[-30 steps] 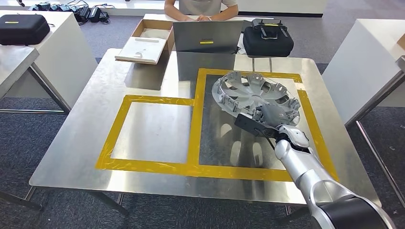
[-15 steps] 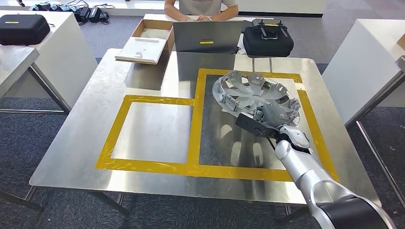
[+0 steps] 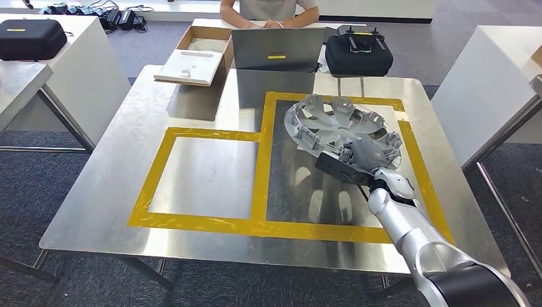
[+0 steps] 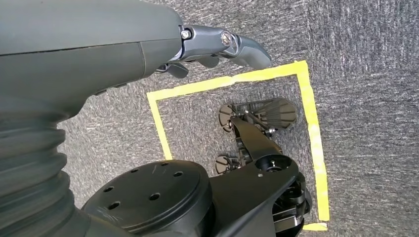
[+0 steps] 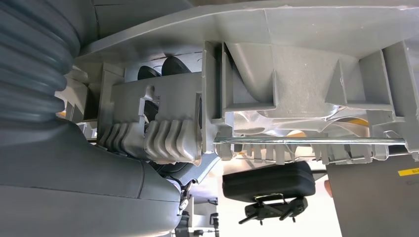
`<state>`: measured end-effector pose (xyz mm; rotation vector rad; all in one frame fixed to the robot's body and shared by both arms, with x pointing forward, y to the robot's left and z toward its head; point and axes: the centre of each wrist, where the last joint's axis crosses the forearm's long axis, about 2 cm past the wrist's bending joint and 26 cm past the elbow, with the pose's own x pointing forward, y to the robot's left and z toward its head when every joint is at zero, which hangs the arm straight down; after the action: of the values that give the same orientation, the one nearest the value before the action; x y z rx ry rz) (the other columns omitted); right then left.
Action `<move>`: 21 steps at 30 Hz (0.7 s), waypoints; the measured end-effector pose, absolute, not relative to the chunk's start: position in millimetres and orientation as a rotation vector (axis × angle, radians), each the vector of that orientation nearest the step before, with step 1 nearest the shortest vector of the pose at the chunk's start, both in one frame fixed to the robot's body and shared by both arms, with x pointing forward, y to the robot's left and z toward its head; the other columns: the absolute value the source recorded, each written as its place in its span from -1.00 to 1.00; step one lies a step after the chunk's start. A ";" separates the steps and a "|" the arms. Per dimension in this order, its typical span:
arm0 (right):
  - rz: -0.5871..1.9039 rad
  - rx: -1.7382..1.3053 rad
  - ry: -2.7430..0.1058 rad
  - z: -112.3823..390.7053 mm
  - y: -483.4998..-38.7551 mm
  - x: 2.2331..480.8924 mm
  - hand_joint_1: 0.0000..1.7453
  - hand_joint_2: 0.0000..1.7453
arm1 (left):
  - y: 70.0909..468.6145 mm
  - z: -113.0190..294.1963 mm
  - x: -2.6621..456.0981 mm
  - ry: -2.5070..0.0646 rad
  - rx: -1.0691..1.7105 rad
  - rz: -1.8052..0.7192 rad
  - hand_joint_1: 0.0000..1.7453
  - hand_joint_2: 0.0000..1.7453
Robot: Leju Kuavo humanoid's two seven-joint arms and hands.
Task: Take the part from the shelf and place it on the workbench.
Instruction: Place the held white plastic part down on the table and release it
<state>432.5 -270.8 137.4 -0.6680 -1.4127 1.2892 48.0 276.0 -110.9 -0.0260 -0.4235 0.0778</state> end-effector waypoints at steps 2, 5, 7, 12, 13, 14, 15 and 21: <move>1.293 -0.670 -1.411 137.3 -271.3 432.4 1.00 1.00 | 275.9 -110.8 48.5 -0.426 -0.030 0.075 -1.00 1.00; 1.296 -0.671 -1.409 137.2 -271.9 432.4 1.00 1.00 | 275.6 -110.7 48.9 -0.429 -0.038 0.075 -1.00 1.00; 1.297 -0.672 -1.408 137.1 -272.5 432.4 1.00 1.00 | 275.6 -110.7 49.0 -0.429 -0.040 0.074 -1.00 1.00; 1.299 -0.673 -1.407 136.9 -273.2 432.3 0.50 0.50 | 275.6 -110.7 49.2 -0.429 -0.040 0.074 -1.00 1.00; 1.300 -0.673 -1.406 136.9 -273.3 432.3 0.00 0.00 | 275.6 -110.7 49.3 -0.429 -0.041 0.074 -1.00 1.00; 1.300 -0.673 -1.406 136.8 -273.4 432.2 -0.50 -0.50 | 275.6 -110.7 49.3 -0.429 -0.041 0.074 -1.00 1.00; 1.300 -0.672 -1.404 136.3 -273.5 432.0 -1.00 -1.00 | 275.6 -110.7 49.4 -0.430 -0.040 0.073 -1.00 1.00; 1.299 -0.641 -1.367 122.2 -275.5 423.1 -1.00 -1.00 | 276.2 -110.6 50.1 -0.435 -0.016 0.060 -1.00 -1.00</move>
<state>423.1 -275.5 122.2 -0.6414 -1.3666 1.2990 50.1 276.2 -110.6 -0.0156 -0.4350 0.0603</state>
